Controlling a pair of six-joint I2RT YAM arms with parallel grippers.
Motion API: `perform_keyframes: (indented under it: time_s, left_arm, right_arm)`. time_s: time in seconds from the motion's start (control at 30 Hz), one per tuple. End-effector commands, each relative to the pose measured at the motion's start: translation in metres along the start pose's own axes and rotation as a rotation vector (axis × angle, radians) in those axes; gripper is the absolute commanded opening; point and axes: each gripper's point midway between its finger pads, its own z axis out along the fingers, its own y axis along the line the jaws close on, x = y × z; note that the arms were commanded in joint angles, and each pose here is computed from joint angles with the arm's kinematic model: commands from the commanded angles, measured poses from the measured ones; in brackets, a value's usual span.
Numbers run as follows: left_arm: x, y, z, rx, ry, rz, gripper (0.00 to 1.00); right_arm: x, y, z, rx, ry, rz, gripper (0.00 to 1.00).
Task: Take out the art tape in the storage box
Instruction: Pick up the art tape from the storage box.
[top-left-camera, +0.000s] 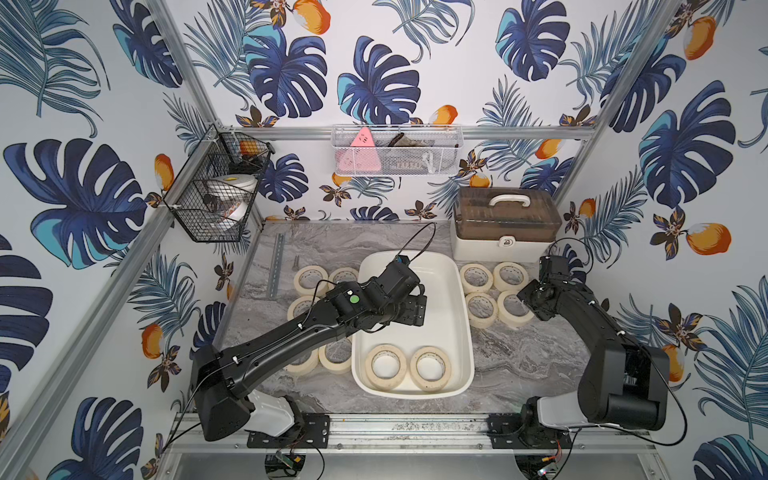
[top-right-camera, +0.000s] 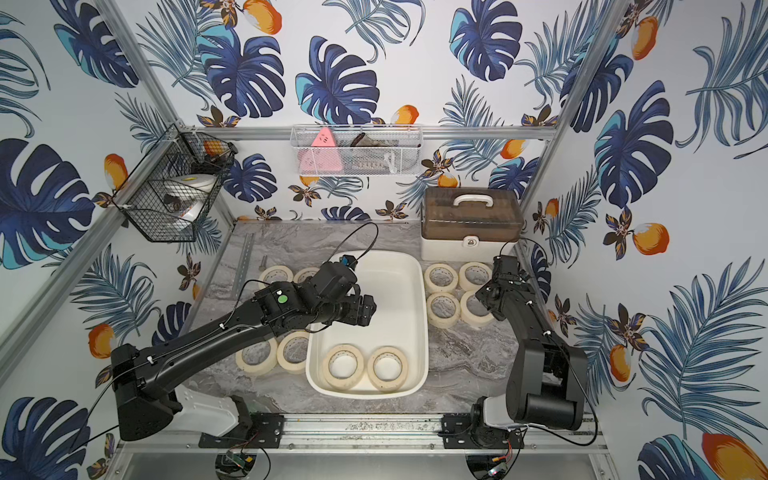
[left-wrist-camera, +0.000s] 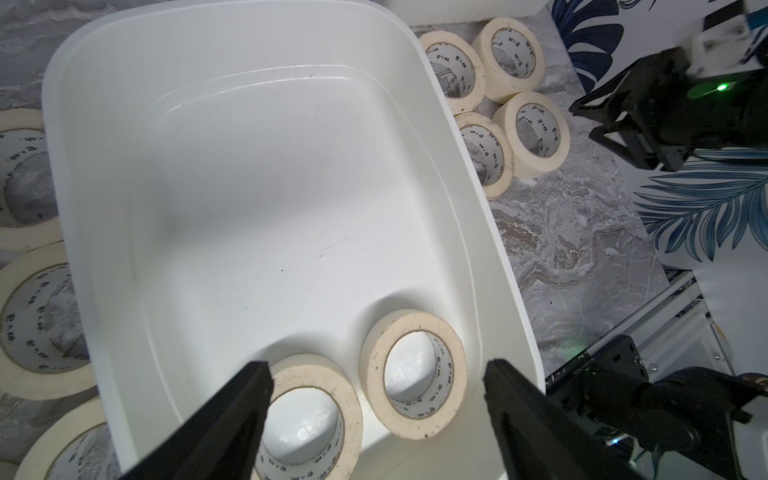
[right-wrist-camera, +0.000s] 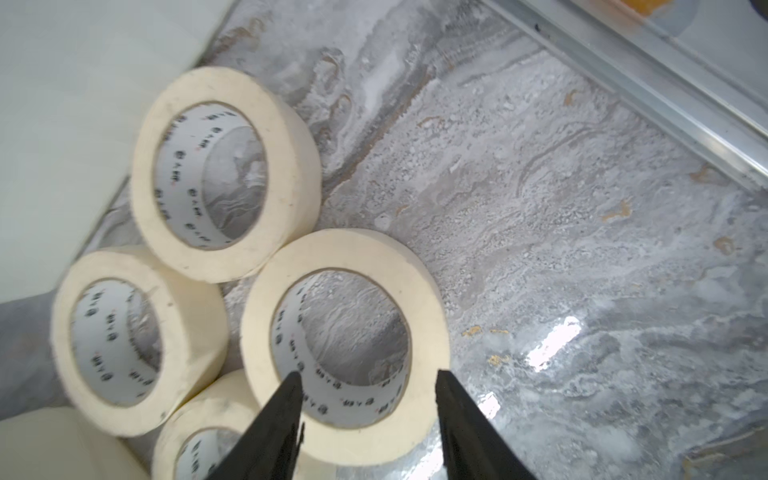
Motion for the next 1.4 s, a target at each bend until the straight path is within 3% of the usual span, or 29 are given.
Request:
perform_keyframes:
  time_s: [0.0,0.2,0.5,0.83,1.0,1.27,1.37]
  left_arm:
    - [0.015,0.012,0.011,-0.06,0.071,0.061,0.87]
    - [0.039,0.022,0.026,-0.064,0.115,0.126,0.88]
    - [0.092,0.053,0.055,-0.171,0.334,0.253,0.86]
    - [0.133,0.075,0.07,-0.204,0.45,0.305,0.78]
    - [0.149,0.073,0.074,-0.156,0.484,0.3,0.73]
    - [0.148,0.091,0.079,-0.26,0.475,0.34,0.68]
    - [0.141,0.095,0.085,-0.284,0.421,0.356,0.67]
  right_arm:
    - [0.007,0.007,-0.019,-0.049,0.049,-0.043,0.57]
    - [0.009,0.028,-0.053,-0.187,0.076,-0.038,0.63]
    - [0.02,0.057,-0.102,-0.41,0.108,-0.117,0.65]
    - [0.032,0.06,-0.129,-0.437,0.124,-0.167,0.68]
    - [0.035,0.062,-0.134,-0.445,0.132,-0.173,0.68]
    - [0.038,0.062,-0.133,-0.436,0.141,-0.177,0.69]
    - [0.039,0.061,-0.132,-0.426,0.139,-0.183,0.69]
